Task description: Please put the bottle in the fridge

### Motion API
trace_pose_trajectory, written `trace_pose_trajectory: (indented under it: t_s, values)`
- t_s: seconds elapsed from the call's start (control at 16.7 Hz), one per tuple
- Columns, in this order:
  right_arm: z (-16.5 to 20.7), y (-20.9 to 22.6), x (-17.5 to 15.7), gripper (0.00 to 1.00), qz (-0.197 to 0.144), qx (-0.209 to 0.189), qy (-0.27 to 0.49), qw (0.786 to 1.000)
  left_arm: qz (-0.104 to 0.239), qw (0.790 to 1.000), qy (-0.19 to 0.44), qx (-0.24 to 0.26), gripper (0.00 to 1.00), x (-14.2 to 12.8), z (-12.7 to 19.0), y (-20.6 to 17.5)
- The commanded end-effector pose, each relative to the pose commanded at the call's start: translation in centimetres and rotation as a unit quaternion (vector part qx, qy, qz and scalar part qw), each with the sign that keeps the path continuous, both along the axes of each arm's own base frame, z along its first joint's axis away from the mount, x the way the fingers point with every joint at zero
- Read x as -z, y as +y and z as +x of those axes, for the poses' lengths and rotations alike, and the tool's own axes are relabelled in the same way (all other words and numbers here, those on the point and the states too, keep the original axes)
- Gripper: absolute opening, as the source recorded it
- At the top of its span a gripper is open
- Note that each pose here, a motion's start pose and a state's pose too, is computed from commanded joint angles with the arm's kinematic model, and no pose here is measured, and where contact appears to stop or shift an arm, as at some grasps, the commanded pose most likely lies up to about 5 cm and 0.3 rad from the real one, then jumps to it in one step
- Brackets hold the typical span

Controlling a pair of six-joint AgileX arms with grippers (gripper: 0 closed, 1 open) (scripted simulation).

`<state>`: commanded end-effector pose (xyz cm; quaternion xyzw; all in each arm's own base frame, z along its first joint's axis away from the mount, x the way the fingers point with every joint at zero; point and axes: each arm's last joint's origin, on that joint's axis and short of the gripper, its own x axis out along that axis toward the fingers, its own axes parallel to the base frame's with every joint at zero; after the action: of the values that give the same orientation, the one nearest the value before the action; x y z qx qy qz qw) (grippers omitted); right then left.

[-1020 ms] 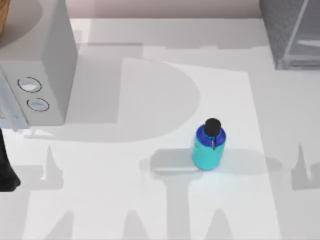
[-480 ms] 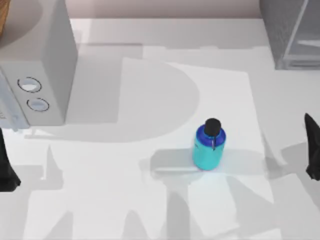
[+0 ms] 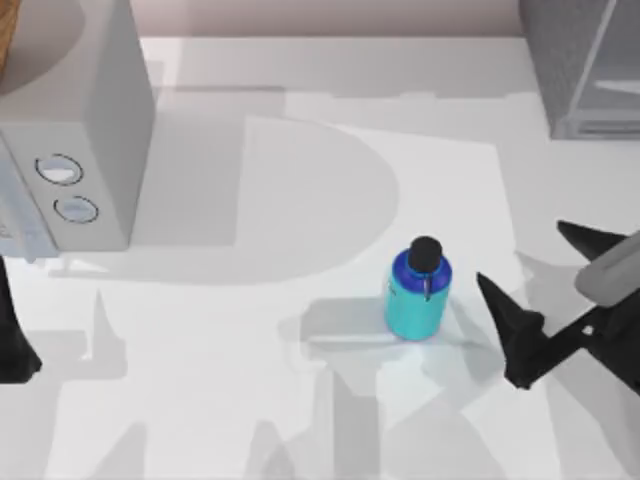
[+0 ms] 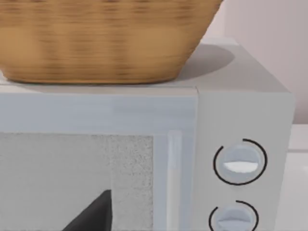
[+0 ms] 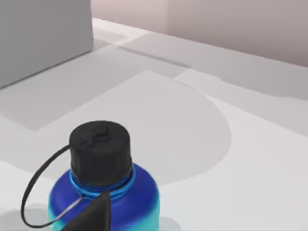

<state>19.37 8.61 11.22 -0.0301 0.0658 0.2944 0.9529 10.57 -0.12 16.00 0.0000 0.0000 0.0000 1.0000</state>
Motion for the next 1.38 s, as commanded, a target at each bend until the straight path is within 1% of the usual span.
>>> trace_pose_trajectory:
  t_s: [0.24,0.48,0.96,1.38]
  values:
    - [0.1,1.9,3.2,1.00,-0.008,-0.055,0.019,0.998,0.000,1.000,0.000,0.000,1.00,0.0,0.0,0.0]
    - [-0.2,2.7,4.9,1.00,-0.011,-0.084,0.026,0.996,0.000,1.000,0.000,0.000,1.00,0.0,0.0,0.0]
    - [0.0,3.0,5.1,1.00,-0.011,-0.086,0.028,0.996,0.000,1.000,0.000,0.000,1.00,0.0,0.0,0.0]
    - [3.6,6.5,6.1,1.00,-0.011,-0.087,0.026,0.996,0.000,1.000,0.000,0.000,1.00,0.0,0.0,0.0]
